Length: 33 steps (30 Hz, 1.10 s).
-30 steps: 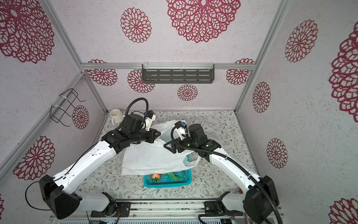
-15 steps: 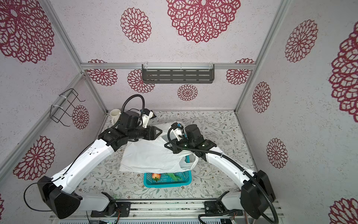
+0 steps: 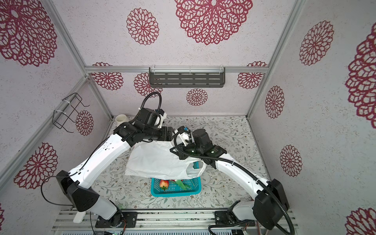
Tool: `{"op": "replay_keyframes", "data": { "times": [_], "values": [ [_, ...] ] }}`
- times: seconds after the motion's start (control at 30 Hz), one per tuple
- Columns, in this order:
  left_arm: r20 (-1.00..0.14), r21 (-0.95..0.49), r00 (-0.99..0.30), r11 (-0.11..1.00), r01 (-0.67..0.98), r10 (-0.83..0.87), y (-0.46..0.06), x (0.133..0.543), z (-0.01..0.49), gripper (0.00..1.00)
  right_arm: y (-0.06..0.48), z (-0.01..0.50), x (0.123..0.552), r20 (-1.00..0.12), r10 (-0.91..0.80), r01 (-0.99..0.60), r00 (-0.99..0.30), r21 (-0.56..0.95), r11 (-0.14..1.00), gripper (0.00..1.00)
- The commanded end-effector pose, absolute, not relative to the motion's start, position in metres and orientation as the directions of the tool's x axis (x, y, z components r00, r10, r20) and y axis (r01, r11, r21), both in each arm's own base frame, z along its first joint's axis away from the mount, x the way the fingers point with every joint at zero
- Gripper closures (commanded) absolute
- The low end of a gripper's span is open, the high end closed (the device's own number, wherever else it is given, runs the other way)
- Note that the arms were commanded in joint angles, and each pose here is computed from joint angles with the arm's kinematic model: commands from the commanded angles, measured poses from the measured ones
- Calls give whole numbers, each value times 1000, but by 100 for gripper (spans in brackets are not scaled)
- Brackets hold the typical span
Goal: Place the fruits into the plastic bag
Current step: Open the plastic bag at the bin.
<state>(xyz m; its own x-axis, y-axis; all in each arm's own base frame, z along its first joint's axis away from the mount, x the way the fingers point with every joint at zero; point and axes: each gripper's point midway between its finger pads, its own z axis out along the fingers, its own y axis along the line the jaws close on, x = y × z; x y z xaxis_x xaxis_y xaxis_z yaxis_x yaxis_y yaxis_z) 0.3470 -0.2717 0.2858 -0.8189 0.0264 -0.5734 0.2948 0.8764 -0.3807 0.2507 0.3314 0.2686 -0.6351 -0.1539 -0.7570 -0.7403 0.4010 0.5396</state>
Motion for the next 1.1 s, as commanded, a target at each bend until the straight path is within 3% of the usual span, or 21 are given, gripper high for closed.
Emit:
{"op": "replay_keyframes", "data": {
  "times": [0.0, 0.37, 0.5, 0.6, 0.73, 0.93, 1.07],
  "values": [
    [-495, -345, -868, 909, 232, 34, -264, 336, 276, 18, 332, 299, 251, -814, -110, -775, -570, 488, 402, 100],
    [-331, -193, -924, 944, 267, 194, -275, 313, 241, 12, 330, 293, 260, -840, -83, -762, -535, 438, 476, 100],
    [-302, -164, -924, 942, 292, 234, -280, 306, 231, 15, 330, 291, 264, -841, -83, -756, -535, 432, 492, 100],
    [-267, -118, -930, 950, 290, 251, -276, 302, 220, 28, 328, 291, 266, -846, -81, -752, -528, 421, 508, 100],
    [-232, -83, -933, 950, 301, 276, -271, 296, 212, 60, 322, 294, 270, -857, -66, -741, -511, 401, 538, 100],
    [-218, -79, -934, 949, 306, 284, -266, 290, 210, 98, 315, 295, 273, -863, -50, -723, -503, 389, 571, 100],
    [-297, -96, -931, 963, 251, 213, -255, 307, 228, 100, 309, 300, 273, -869, -41, -716, -494, 380, 586, 100]
  ]
}}
